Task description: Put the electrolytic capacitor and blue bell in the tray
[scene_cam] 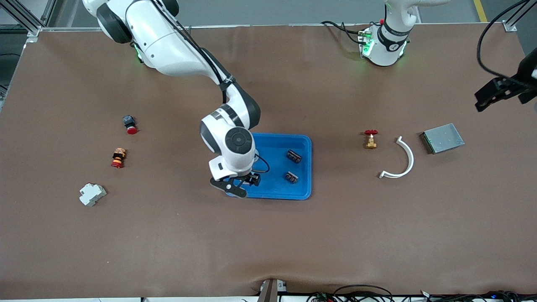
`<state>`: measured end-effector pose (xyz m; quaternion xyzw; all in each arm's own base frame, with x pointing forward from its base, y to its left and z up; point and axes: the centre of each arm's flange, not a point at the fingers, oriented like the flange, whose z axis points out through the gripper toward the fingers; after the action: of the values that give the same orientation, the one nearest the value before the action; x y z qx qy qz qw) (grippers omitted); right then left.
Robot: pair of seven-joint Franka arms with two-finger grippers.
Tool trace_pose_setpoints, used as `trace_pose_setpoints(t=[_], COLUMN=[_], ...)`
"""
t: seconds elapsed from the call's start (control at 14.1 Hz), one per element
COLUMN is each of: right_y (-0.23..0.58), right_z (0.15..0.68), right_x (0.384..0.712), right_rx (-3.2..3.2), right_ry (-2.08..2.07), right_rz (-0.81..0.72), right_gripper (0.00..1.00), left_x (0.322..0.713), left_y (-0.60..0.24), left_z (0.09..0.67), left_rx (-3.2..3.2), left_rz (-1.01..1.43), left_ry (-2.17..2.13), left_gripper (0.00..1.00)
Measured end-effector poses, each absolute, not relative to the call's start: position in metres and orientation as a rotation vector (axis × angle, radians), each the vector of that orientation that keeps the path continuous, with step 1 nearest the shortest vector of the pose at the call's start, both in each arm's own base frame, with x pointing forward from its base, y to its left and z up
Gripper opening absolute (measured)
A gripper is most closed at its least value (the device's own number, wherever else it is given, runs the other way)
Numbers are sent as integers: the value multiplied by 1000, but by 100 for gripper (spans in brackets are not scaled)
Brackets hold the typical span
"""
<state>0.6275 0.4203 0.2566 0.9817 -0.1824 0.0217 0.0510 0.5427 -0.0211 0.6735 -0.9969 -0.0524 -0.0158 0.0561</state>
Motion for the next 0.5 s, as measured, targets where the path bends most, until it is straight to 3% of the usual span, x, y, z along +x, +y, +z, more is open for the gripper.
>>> trace_pose_setpoints(t=[0.5], right_y=[339], right_z=[315], right_x=[672], right_rx=[3023], right_ry=[-332], right_rz=[25], right_gripper=[100], left_x=[526], left_y=[-18], left_z=[667], left_rx=[-3090], left_rz=[92], left_ry=[-86], left_gripper=[100])
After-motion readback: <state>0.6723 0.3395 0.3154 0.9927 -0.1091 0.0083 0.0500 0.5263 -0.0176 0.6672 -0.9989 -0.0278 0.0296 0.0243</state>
